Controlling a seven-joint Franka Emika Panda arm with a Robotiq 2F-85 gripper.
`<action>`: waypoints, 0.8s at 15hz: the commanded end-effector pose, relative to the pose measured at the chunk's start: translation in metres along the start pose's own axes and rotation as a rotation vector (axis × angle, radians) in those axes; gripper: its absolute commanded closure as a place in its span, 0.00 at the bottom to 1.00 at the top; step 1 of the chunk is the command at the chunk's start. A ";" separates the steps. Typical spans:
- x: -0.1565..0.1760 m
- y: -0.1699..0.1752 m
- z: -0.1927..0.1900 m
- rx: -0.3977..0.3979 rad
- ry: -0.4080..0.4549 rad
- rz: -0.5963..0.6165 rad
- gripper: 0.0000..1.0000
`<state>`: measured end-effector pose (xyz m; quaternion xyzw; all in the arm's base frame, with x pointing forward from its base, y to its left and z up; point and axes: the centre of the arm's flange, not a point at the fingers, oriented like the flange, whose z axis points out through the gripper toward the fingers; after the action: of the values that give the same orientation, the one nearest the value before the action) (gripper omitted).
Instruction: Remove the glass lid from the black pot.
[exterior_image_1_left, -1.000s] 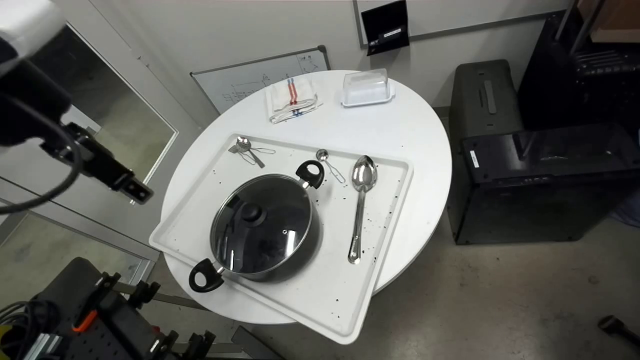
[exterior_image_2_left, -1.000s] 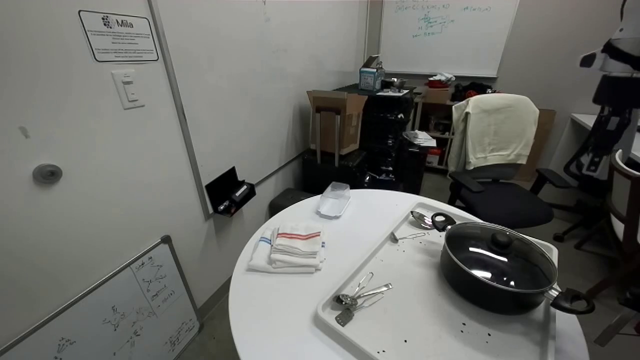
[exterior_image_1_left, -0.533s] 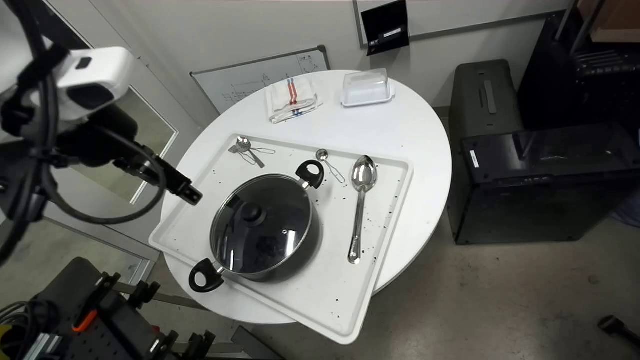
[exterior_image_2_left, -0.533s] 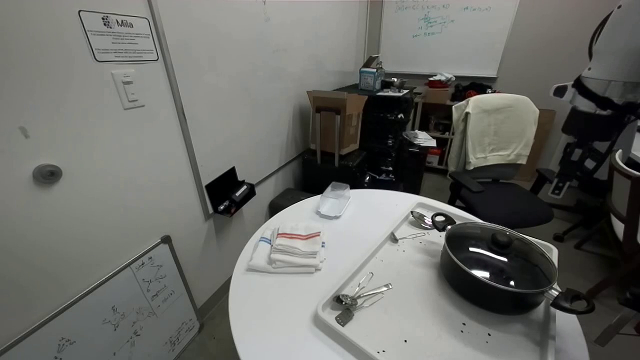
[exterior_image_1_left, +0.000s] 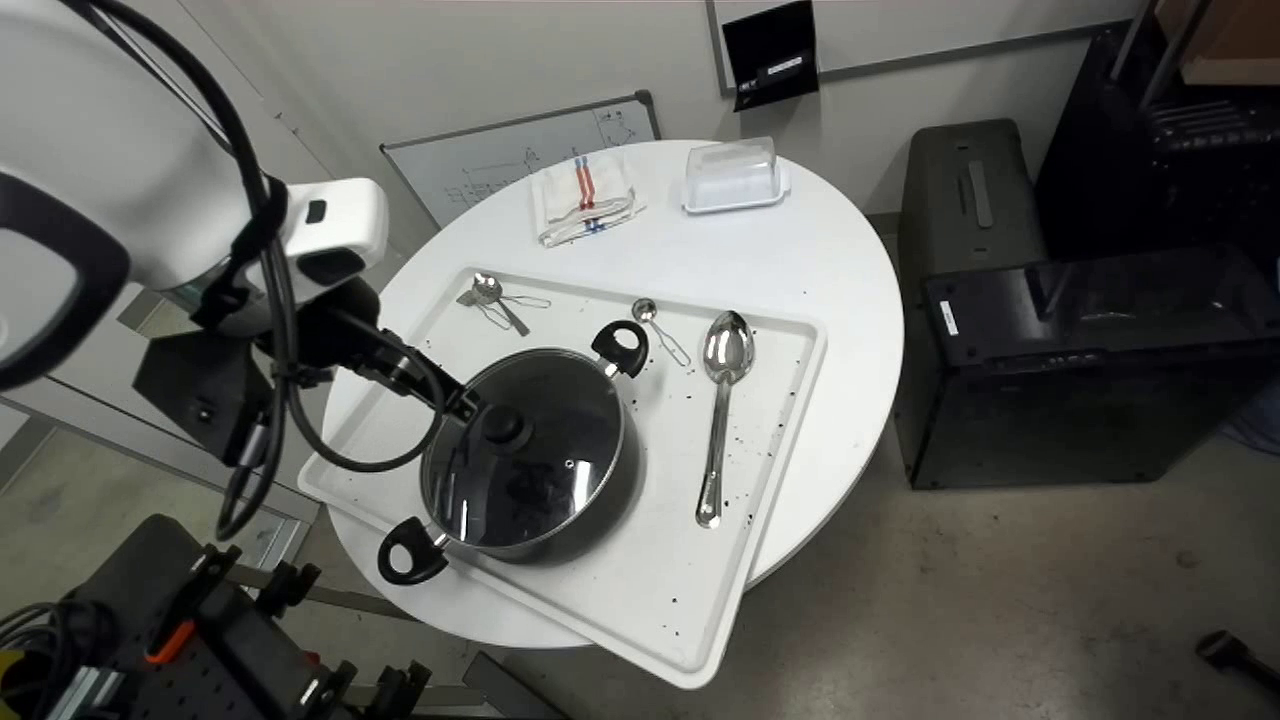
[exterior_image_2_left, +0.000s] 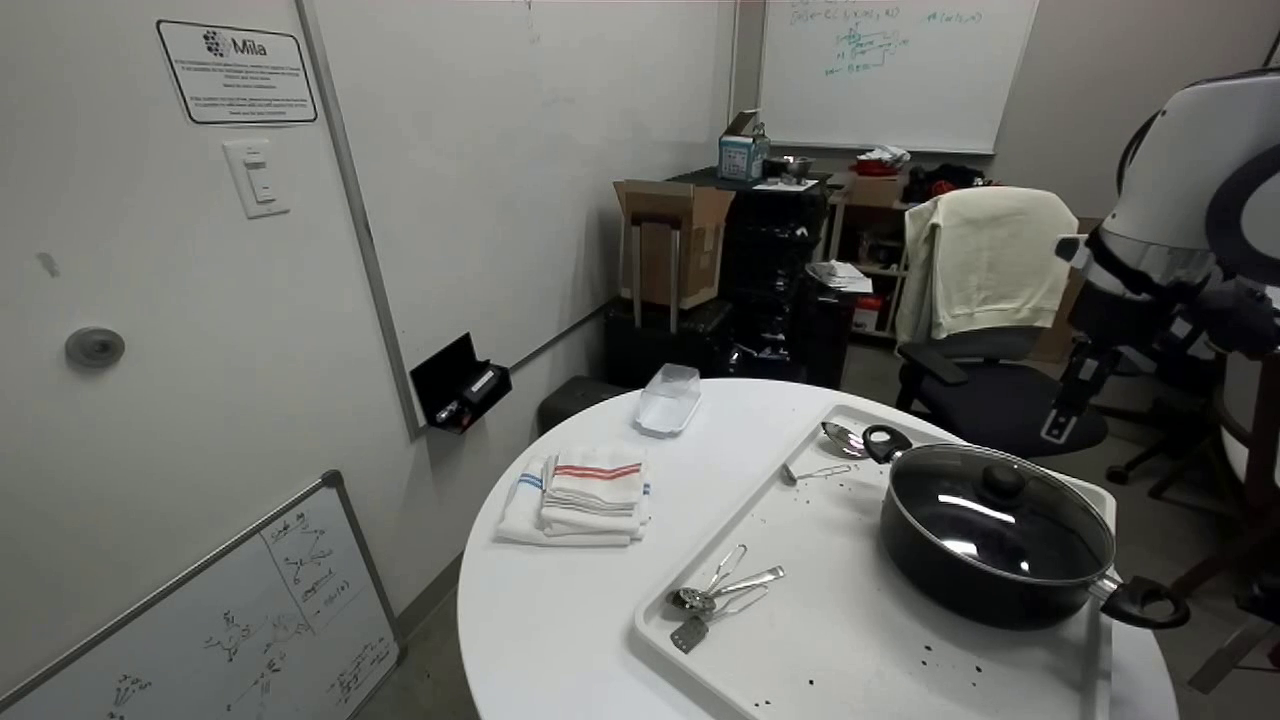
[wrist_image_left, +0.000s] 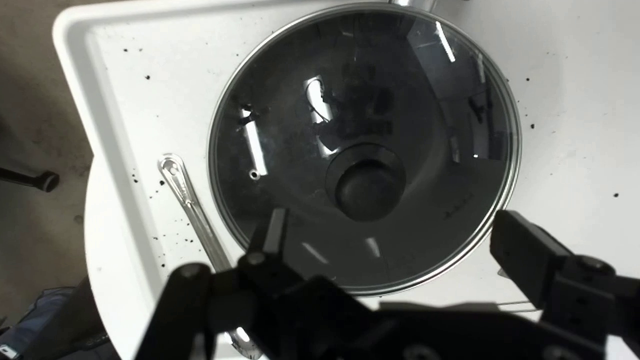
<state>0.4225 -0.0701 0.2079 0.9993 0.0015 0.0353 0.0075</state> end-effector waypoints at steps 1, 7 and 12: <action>0.024 0.001 0.035 0.008 0.014 -0.010 0.00; 0.039 -0.005 0.068 0.007 -0.014 -0.019 0.00; 0.044 -0.007 0.086 0.010 -0.038 -0.021 0.00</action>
<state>0.4619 -0.0635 0.1395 0.9998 0.0138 0.0118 0.0039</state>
